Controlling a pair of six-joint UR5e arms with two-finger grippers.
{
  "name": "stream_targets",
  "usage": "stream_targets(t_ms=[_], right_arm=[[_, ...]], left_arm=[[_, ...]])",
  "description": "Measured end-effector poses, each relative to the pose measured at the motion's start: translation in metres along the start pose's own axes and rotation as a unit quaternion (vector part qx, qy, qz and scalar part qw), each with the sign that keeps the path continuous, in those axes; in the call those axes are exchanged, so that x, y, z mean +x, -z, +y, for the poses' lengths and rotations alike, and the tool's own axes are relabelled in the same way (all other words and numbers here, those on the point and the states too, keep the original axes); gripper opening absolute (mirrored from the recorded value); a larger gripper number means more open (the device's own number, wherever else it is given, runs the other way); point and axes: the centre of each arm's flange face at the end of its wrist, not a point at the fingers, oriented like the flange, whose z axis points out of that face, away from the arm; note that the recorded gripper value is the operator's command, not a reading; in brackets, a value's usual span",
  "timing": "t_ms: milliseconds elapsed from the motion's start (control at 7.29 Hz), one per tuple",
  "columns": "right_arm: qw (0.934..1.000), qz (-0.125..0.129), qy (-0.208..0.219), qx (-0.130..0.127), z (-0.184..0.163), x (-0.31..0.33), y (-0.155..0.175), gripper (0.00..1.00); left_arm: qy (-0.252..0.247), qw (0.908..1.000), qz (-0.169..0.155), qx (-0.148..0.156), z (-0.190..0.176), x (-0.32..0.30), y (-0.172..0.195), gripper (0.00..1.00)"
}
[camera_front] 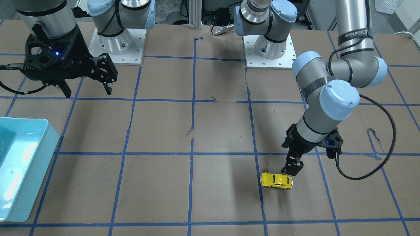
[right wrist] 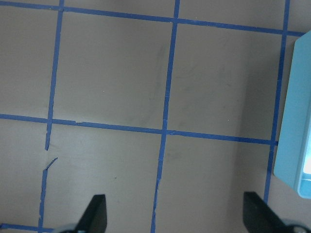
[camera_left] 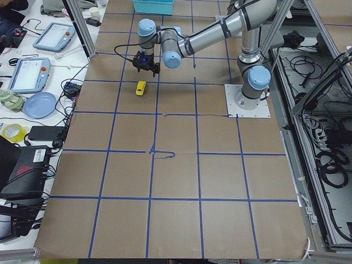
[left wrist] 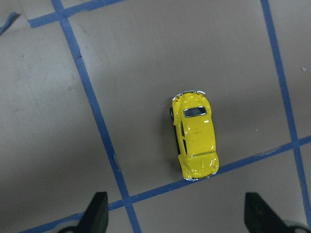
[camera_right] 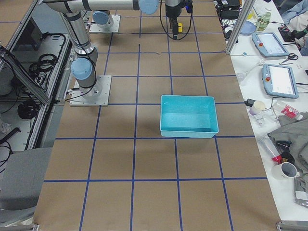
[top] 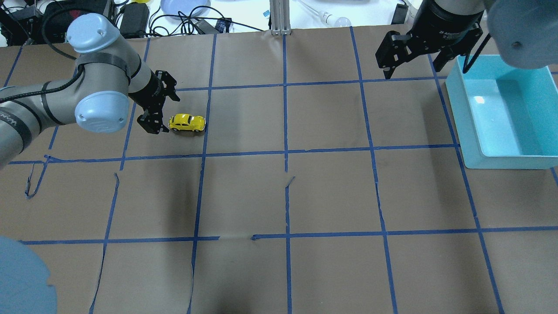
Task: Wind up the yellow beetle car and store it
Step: 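Lower the left gripper over the yellow beetle car, then close the left gripper on the yellow car and lift it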
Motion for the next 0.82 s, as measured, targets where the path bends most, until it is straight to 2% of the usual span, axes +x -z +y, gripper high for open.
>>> stream_targets(t_ms=[137, 412, 824], right_arm=[[1.0000, -0.002, 0.001, -0.003, -0.001, 0.000, -0.004, 1.00], [0.9996, -0.015, 0.010, -0.023, 0.000, -0.004, -0.024, 1.00], [0.9987, -0.012, 0.021, -0.045, 0.016, -0.007, -0.030, 1.00]], left_arm=[[0.017, 0.9998, 0.007, -0.012, -0.002, 0.009, -0.020, 1.00], [0.025, 0.9990, 0.030, -0.021, -0.007, 0.024, -0.053, 1.00], [0.031, 0.9990, 0.023, -0.022, -0.012, 0.031, -0.081, 0.96]])
